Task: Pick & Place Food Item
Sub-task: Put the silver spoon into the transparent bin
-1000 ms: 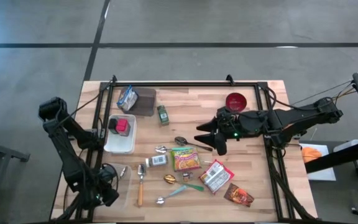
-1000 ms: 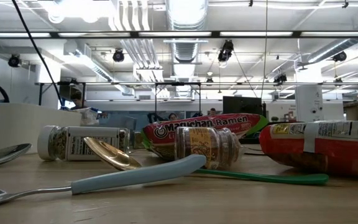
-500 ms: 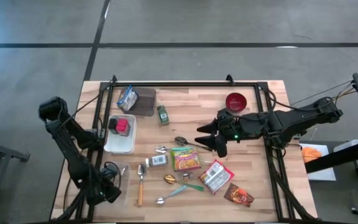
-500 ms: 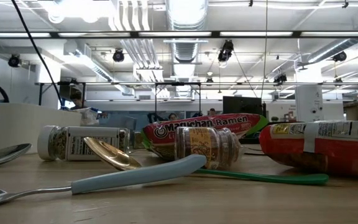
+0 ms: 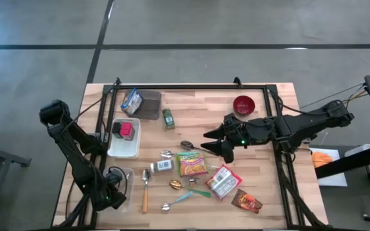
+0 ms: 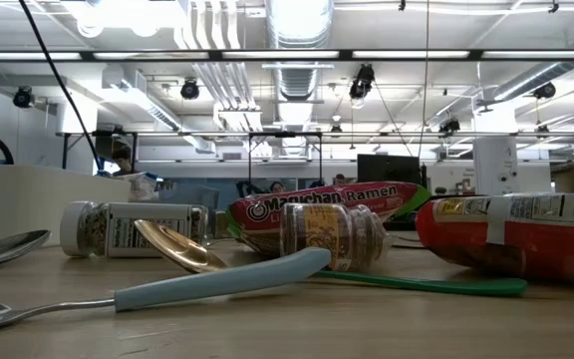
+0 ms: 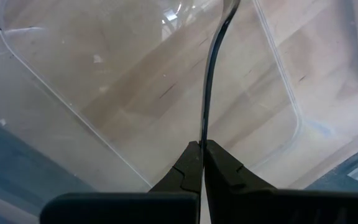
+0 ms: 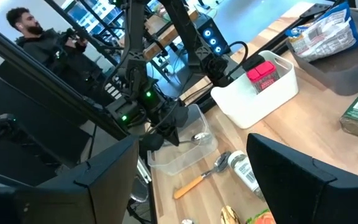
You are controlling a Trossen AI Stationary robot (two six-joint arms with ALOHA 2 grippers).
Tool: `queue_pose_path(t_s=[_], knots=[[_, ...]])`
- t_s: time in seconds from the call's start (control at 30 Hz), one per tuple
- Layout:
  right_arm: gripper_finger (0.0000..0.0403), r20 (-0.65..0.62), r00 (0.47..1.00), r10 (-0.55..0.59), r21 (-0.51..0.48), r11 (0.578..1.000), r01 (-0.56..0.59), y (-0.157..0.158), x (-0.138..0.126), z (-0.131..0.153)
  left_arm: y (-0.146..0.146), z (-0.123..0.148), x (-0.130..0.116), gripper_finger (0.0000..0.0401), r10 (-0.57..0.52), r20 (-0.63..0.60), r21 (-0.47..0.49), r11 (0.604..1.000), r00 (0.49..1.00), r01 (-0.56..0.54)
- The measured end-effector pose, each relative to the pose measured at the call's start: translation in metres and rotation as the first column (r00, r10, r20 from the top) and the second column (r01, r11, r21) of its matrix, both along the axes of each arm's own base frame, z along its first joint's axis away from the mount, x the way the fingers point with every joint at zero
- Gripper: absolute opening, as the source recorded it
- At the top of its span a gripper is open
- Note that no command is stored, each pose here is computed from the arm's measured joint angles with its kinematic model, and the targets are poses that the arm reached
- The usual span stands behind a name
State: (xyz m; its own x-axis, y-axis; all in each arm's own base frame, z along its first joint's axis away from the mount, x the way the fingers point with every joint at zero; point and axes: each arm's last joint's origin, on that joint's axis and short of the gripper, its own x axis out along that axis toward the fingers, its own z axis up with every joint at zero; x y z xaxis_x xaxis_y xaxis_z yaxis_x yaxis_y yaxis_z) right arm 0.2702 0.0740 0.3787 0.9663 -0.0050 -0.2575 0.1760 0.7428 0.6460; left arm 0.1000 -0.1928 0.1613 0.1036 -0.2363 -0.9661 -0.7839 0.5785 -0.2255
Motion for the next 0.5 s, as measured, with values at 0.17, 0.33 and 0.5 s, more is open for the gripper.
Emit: queue_pose_path(t_s=[0.17, 0.33, 0.5], knots=[[0.0295, 0.0, 1.0, 0.012, 0.0, 1.0, -0.012, 0.0033, -0.0009, -0.0001, 0.0002, 0.0, 0.0006, 0.0, 0.003, -0.002, -0.002, 1.0, 1.0, -0.003], [0.0295, 0.001, 1.0, 0.016, 0.007, 1.0, -0.016, 0.0058, -0.0017, -0.0001, 0.0004, -0.0001, 0.0013, 0.0011, 0.003, -0.018, -0.011, 1.0, 1.0, -0.003], [0.0295, 0.002, 1.0, 0.001, 0.012, 1.0, -0.001, 0.0074, -0.0023, -0.0001, 0.0003, 0.0, 0.0014, 0.0059, 0.002, -0.023, -0.015, 1.0, 1.0, -0.003]])
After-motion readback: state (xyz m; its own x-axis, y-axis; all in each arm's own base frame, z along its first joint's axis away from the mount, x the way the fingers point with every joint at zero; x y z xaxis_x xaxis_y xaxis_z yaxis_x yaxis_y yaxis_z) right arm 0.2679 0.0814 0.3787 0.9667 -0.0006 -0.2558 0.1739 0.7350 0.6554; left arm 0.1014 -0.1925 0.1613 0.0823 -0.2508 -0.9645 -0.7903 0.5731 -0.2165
